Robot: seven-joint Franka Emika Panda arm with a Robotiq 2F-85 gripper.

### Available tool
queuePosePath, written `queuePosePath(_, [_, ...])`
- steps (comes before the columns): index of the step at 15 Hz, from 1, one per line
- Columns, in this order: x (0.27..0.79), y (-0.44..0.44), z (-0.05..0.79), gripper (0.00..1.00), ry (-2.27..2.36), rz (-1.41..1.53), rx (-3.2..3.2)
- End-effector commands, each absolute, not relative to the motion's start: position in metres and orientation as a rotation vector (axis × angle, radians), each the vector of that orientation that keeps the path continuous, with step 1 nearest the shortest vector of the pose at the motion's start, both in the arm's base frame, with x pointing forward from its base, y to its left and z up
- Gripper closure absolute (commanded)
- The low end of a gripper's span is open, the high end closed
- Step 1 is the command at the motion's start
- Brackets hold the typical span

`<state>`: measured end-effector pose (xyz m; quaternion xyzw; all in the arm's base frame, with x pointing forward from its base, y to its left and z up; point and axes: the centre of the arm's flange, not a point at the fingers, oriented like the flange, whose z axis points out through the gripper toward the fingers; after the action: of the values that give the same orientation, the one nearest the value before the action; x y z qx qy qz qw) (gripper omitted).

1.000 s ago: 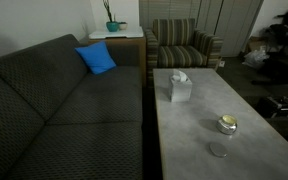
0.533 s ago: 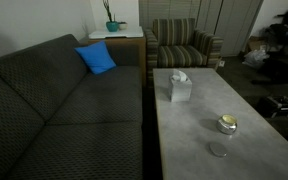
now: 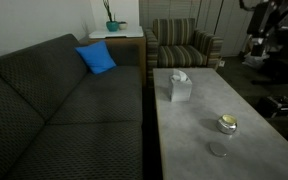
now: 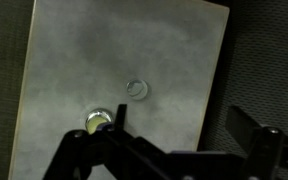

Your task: Put the silver lid on top of the silver candle container

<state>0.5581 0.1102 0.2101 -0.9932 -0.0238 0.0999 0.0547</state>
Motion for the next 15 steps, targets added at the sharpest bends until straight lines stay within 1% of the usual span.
queuePosePath(1, [0.578,0.092,0.133,0.0,-0.053,0.463,-2.93])
queuePosePath(2, [0.557,0.103,0.167,0.0,-0.048,0.392,-2.989])
queuePosePath(4, [0.557,0.098,0.145,0.0,-0.043,0.428,-2.982])
queuePosePath(9, [0.565,0.111,0.157,0.0,-0.065,0.373,-3.042])
queuePosePath(12, [0.578,0.117,0.126,0.0,0.008,0.304,-3.113])
queuePosePath(15, [0.597,0.113,0.074,0.0,0.022,0.33,-3.052])
